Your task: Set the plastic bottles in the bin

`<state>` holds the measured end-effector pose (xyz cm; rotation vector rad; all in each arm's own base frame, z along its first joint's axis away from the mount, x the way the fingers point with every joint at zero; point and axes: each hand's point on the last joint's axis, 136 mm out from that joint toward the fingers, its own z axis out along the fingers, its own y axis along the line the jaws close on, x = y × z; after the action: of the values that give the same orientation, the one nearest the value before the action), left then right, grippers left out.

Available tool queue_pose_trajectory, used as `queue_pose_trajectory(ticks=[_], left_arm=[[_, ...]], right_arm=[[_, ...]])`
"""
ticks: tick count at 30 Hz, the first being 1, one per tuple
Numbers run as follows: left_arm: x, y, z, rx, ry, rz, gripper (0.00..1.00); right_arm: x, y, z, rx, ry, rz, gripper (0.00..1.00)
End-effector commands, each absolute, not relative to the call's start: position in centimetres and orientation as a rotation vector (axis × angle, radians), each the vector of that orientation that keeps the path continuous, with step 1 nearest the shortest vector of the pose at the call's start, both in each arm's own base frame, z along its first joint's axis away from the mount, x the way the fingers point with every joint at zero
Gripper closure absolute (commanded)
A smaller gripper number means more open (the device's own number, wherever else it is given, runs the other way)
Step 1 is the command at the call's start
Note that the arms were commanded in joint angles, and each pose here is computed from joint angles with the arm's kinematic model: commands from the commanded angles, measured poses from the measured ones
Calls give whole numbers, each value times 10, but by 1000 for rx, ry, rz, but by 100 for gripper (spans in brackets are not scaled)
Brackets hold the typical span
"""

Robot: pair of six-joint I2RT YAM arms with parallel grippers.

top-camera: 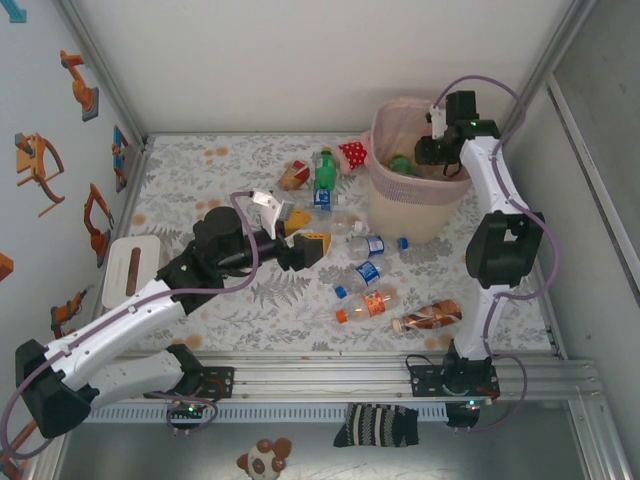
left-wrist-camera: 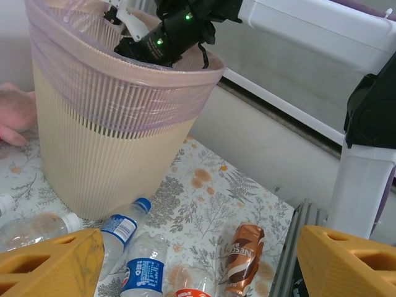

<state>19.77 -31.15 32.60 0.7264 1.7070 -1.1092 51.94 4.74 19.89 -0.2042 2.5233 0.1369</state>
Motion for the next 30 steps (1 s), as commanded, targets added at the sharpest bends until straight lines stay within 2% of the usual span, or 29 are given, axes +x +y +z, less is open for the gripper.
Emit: queue_pose_trajectory(ticks=[1, 4, 7, 20, 30], left_arm=[[198, -305, 328, 722, 1691, -1087, 19], [198, -305, 325, 724, 1703, -1079, 19], [200, -306, 316, 742, 1734, -1056, 20], [210, -319, 252, 888, 1960, -914, 23], [209, -342, 189, 1091, 2155, -819, 27]], right_arm=[[515, 40, 210, -191, 2515, 92, 47], [513, 39, 230, -182, 2477, 92, 40], [509, 40, 250, -169, 2437, 100, 38], [467, 50, 339, -156, 2267, 201, 38], [414, 50, 377, -152, 2181, 220, 38]])
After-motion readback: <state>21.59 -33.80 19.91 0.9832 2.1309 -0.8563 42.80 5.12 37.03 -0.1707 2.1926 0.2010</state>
